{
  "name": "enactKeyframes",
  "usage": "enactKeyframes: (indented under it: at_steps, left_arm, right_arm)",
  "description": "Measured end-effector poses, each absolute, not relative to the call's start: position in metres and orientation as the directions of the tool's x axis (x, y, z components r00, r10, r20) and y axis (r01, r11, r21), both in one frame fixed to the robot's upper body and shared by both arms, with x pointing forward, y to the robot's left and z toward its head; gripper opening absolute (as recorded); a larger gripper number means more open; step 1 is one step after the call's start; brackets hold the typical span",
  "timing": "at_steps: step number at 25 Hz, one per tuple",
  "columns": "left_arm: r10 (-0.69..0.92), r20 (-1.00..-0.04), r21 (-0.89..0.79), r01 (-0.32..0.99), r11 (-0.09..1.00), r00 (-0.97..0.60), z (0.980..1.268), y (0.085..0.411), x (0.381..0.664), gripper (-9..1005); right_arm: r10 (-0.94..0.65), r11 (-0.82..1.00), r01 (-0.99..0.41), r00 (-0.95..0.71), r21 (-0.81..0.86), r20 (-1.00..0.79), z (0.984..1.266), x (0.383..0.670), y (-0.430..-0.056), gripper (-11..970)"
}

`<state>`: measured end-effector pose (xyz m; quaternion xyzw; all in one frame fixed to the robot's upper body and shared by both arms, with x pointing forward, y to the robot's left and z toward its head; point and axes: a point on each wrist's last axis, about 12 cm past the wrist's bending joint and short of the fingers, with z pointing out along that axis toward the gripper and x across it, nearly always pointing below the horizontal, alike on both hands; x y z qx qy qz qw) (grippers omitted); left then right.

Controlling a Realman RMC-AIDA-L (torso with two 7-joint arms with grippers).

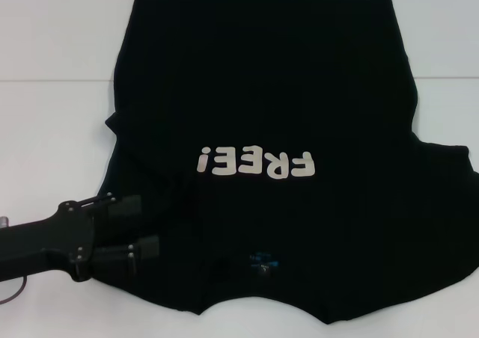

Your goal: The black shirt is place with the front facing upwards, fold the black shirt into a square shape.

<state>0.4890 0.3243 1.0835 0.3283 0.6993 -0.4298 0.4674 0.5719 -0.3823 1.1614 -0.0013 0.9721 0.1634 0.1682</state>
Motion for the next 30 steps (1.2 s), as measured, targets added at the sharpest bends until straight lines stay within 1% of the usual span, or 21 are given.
enactKeyframes:
  at_steps: [8,16,30]
  left_arm:
    - [0.055,-0.938,-0.290,0.864,0.411,-0.341,1.082,0.323,0.487,870]
    - [0.054,-0.938,-0.292,0.863,0.413,-0.343,1.081,0.324,0.486,870]
    - [0.068,-0.935,-0.290,0.862,0.416,-0.347,1.080,0.324,0.486,870]
  right_arm:
    - [0.046,0.945,-0.070,-0.939,0.319,-0.342,1.144,0.591,-0.366,772]
    - [0.031,0.946,-0.077,-0.944,0.314,-0.327,1.125,0.602,-0.354,770]
    - [0.021,0.951,-0.086,-0.941,0.296,-0.339,1.116,0.608,-0.347,767]
